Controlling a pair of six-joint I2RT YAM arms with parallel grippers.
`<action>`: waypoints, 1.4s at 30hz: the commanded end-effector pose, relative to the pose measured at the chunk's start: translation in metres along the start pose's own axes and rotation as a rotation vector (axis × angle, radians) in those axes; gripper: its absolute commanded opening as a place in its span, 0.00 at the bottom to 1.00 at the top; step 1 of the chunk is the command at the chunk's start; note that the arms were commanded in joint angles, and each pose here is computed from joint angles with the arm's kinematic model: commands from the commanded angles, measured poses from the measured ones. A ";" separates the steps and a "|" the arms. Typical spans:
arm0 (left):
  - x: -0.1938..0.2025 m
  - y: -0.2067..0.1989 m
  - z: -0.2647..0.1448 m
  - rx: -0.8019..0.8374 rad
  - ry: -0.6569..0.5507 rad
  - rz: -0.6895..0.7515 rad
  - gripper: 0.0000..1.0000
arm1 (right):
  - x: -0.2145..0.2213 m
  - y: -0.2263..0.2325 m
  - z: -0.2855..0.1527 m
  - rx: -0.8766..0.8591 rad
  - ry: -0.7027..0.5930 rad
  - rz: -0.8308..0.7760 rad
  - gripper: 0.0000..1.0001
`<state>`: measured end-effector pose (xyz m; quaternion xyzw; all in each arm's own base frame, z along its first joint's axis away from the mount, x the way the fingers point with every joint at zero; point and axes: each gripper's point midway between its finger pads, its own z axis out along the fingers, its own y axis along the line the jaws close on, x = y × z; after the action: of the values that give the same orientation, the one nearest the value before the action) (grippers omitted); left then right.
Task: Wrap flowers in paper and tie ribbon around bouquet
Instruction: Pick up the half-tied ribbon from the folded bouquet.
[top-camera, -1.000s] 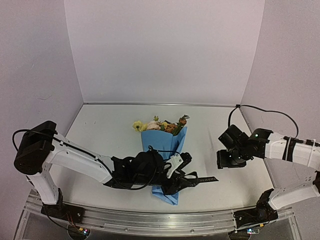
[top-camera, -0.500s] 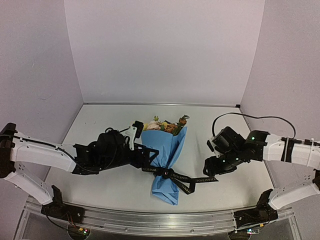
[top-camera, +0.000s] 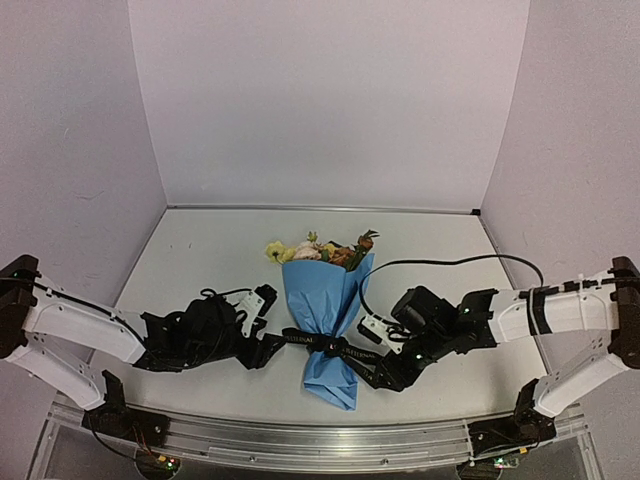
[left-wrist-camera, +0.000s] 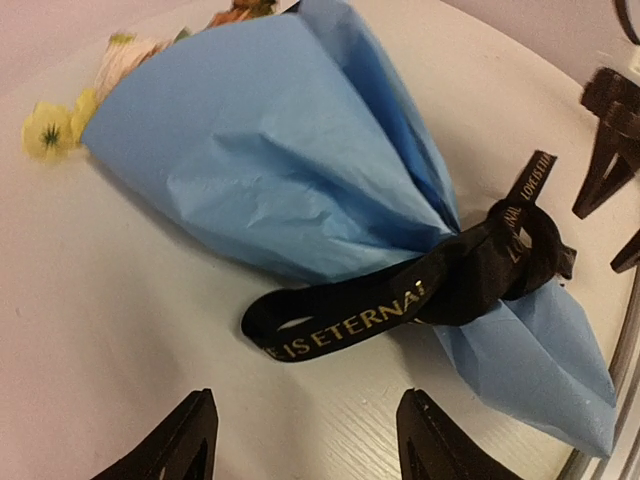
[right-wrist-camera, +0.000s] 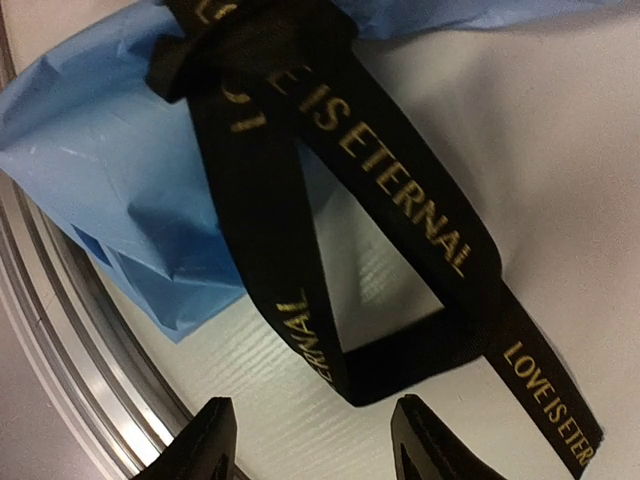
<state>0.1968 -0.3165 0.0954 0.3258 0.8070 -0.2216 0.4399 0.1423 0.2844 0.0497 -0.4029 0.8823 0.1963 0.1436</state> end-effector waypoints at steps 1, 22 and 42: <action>-0.034 -0.016 0.006 0.054 -0.103 0.353 0.65 | -0.022 0.020 0.007 -0.105 -0.079 -0.104 0.55; -0.001 -0.026 0.064 0.237 0.127 0.697 0.65 | 0.003 0.005 0.026 -0.054 -0.011 -0.100 0.55; -0.006 -0.018 0.064 0.189 0.121 0.708 0.21 | -0.006 0.004 0.029 -0.040 -0.013 -0.069 0.38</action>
<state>0.2141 -0.3664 0.0459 0.6496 0.6493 -0.1085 0.3803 0.1377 0.2926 0.0183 -0.4389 0.8651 0.2055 0.1294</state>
